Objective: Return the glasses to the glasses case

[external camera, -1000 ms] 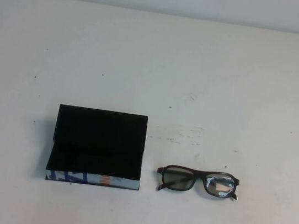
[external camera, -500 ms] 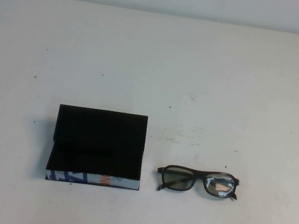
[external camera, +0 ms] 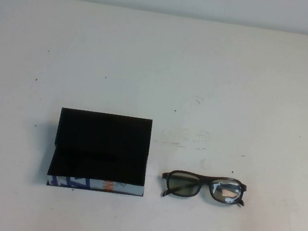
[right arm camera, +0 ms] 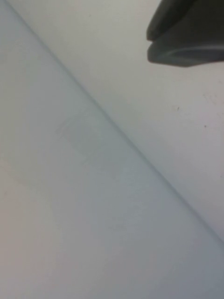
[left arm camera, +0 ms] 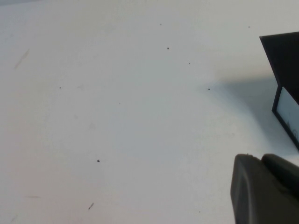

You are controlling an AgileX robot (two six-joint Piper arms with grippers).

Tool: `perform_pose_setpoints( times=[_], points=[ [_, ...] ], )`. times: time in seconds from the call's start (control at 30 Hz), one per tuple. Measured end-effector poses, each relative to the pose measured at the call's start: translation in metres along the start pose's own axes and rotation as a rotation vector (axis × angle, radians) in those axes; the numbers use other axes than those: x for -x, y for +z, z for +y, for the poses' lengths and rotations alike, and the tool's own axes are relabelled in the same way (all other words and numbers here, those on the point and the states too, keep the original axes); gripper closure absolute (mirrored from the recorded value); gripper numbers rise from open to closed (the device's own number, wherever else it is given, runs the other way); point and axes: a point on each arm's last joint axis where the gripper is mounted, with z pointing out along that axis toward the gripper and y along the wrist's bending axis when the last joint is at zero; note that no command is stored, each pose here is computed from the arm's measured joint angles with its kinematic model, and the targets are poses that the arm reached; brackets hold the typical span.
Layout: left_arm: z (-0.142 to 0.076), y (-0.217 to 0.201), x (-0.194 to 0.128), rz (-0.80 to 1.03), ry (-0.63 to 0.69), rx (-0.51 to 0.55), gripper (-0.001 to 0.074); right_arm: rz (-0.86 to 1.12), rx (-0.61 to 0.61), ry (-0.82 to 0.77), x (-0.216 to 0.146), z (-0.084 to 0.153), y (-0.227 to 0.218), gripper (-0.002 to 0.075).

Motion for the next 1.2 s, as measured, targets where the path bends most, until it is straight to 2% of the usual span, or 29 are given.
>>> perform_pose_setpoints(
  times=[0.17, 0.3, 0.43, 0.63, 0.8, 0.93, 1.2],
  points=[
    [0.000, 0.000, 0.000, 0.000, 0.000, 0.000, 0.0734, 0.041, 0.014, 0.065, -0.003, 0.002, 0.000, 0.0739],
    [0.000, 0.000, 0.000, 0.000, 0.000, 0.000, 0.0734, 0.195, 0.081, 0.021, 0.003, 0.030, 0.001, 0.0739],
    [0.000, 0.000, 0.000, 0.000, 0.000, 0.000, 0.0734, 0.504, 0.096, -0.122, 0.017, 0.072, 0.015, 0.0739],
    [0.000, 0.000, 0.000, 0.000, 0.000, 0.000, 0.0734, 0.960, 0.084, -0.352, 0.025, 0.098, 0.056, 0.0739],
    [0.000, 0.000, 0.000, 0.000, 0.000, 0.000, 0.0734, 1.096, 0.122, -0.506, 0.032, 0.107, 0.087, 0.0739],
    [0.000, 0.000, 0.000, 0.000, 0.000, 0.000, 0.0734, 1.199, 0.208, -0.705, 0.025, 0.112, 0.110, 0.0739],
    [0.000, 0.000, 0.000, 0.000, 0.000, 0.000, 0.0734, 1.459, 0.340, -1.037, -0.021, 0.123, 0.155, 0.0724]
  ],
)
